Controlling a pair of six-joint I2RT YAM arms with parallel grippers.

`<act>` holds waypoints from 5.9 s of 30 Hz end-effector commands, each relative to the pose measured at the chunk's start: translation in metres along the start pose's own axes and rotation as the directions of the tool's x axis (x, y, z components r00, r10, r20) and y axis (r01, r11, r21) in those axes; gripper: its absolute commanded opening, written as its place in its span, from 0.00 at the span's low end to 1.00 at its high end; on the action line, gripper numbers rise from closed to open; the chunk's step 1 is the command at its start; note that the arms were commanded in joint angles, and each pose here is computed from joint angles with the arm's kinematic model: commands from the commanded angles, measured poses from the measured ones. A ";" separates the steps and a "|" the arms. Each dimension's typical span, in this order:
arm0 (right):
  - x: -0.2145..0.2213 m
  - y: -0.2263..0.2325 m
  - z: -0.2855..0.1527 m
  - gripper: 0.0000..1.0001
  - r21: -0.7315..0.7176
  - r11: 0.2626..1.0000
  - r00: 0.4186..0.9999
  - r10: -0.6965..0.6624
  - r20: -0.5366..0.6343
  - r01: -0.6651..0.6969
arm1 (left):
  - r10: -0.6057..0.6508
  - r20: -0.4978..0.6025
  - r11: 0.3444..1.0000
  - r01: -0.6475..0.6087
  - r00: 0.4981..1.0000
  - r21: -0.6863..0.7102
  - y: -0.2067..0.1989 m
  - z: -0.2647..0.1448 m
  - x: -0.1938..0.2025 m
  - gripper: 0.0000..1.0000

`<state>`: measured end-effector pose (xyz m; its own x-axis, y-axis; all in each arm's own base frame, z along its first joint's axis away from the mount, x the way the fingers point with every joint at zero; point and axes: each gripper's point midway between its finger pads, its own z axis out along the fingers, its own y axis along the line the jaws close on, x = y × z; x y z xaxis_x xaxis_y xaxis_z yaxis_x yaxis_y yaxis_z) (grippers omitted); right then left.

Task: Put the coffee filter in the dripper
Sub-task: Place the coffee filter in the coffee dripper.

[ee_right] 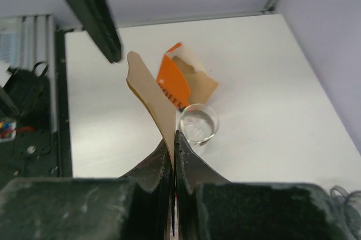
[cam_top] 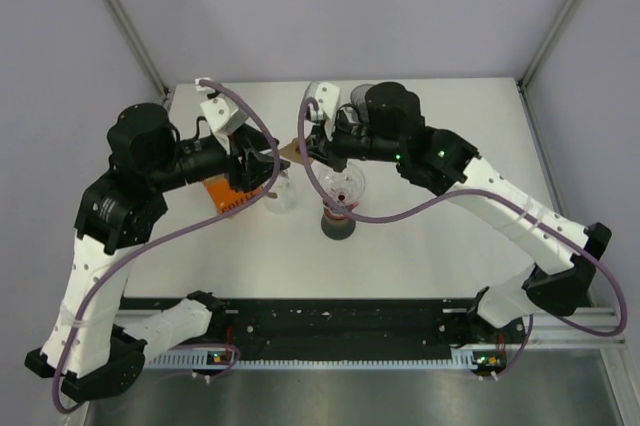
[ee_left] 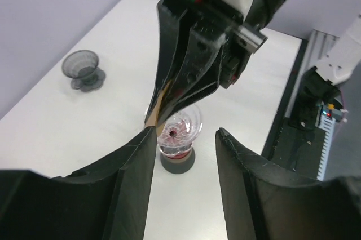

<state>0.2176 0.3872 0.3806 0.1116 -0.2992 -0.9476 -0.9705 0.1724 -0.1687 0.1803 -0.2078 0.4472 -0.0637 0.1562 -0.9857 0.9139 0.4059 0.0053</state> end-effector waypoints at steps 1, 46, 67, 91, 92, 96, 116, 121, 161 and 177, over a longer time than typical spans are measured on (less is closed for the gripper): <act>-0.066 -0.061 -0.046 0.00 0.386 0.899 0.954 0.096 0.286 -0.206 | 0.019 0.159 0.963 0.024 0.987 -0.268 0.038 -0.017 -0.032 0.55; -0.101 -0.049 -0.028 0.00 0.857 0.511 0.862 -0.463 0.208 0.068 | -0.642 0.427 0.658 0.743 0.636 -0.118 0.089 0.011 -0.070 0.12; -0.079 0.001 -0.010 0.81 0.592 0.781 0.884 -0.404 0.237 0.199 | -0.415 0.296 0.858 0.478 0.861 -0.188 0.076 0.008 -0.045 0.00; -0.068 0.026 -0.052 0.93 -0.373 0.928 0.931 0.149 0.332 -0.016 | -0.282 0.121 0.953 0.263 0.952 0.153 -0.007 -0.001 -0.030 0.00; -0.069 0.028 -0.052 0.90 -0.392 0.920 0.929 0.152 0.337 -0.008 | -0.282 0.122 0.952 0.261 0.952 0.160 -0.008 -0.002 -0.031 0.00; -0.074 0.043 -0.055 0.57 -0.491 0.871 0.914 0.180 0.364 0.024 | -0.295 0.119 0.947 0.273 0.948 0.171 -0.007 0.002 -0.030 0.00; -0.053 0.044 -0.068 0.00 -0.391 0.917 0.946 0.059 0.319 0.075 | 0.019 0.056 0.999 -0.022 0.998 0.048 -0.013 -0.029 -0.012 0.40; -0.054 0.049 -0.074 0.00 -0.395 0.913 0.942 0.036 0.333 0.105 | 0.104 0.007 0.991 -0.104 0.995 0.079 -0.018 -0.030 0.018 0.40; -0.053 0.039 -0.075 0.00 -0.316 0.944 0.947 0.014 0.321 0.093 | 0.128 0.062 0.992 -0.129 0.990 0.012 -0.011 -0.029 0.001 0.30; -0.054 0.041 -0.079 0.00 -0.315 0.944 0.946 0.006 0.325 0.102 | 0.101 0.012 0.994 -0.101 0.995 0.031 0.000 -0.014 0.028 0.33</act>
<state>0.1635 0.3464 0.4237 0.1045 -0.0262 -0.9942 -0.9805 -0.1698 -0.0986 0.1718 -0.1870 0.4162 -0.0040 0.2000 -0.9798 0.9212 0.3819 0.0742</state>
